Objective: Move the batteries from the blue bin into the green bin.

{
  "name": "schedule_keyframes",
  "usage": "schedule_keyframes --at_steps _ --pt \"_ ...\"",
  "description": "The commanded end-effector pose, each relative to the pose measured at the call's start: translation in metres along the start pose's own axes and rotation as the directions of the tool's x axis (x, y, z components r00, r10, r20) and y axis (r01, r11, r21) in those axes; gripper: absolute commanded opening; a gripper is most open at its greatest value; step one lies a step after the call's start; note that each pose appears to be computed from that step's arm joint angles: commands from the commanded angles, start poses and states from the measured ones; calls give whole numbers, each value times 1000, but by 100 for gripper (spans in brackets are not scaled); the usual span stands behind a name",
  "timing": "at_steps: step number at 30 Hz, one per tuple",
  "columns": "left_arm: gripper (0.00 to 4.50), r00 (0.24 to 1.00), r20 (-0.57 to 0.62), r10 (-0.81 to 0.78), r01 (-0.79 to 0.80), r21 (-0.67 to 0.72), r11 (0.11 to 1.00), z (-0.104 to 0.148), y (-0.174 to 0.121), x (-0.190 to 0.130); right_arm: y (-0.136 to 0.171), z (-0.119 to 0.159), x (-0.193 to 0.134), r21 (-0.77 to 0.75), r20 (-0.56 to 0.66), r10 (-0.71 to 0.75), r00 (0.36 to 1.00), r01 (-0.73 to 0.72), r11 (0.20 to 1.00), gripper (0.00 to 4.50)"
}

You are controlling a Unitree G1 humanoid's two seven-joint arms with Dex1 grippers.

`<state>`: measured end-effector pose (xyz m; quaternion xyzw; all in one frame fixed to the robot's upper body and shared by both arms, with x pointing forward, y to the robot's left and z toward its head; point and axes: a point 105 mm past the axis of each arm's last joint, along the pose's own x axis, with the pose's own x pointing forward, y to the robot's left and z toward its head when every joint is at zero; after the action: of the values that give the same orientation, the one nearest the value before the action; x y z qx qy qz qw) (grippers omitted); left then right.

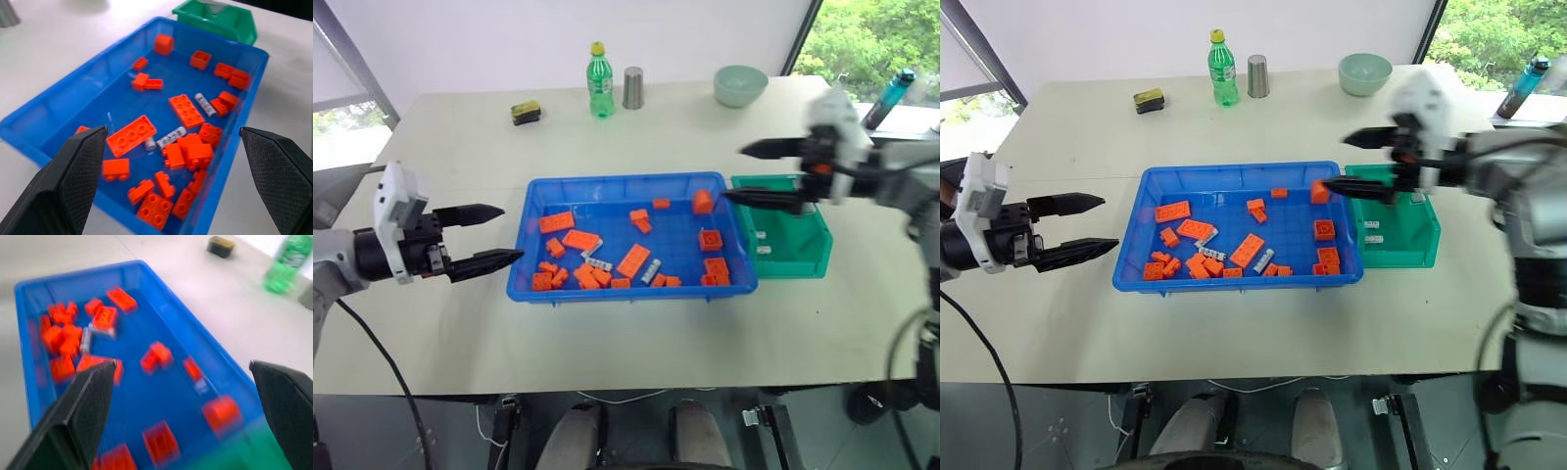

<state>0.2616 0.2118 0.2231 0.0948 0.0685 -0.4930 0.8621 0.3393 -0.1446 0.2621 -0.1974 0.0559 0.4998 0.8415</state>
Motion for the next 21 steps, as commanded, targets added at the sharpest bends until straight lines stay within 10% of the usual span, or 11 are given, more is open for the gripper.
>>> schedule_keyframes --at_steps 1,11,21 --pt "450 1000 -13 -24 24 25 999 5 -4 0 9 14 36 -14 0 9 1000 -9 1000 449" --pt "450 999 -36 35 -34 31 999 -9 -4 -3 68 -11 159 51 -91 125 988 -121 991 449" --pt "450 998 -27 61 -61 26 998 -10 -11 -3 71 -31 198 71 -120 103 987 -95 993 449"
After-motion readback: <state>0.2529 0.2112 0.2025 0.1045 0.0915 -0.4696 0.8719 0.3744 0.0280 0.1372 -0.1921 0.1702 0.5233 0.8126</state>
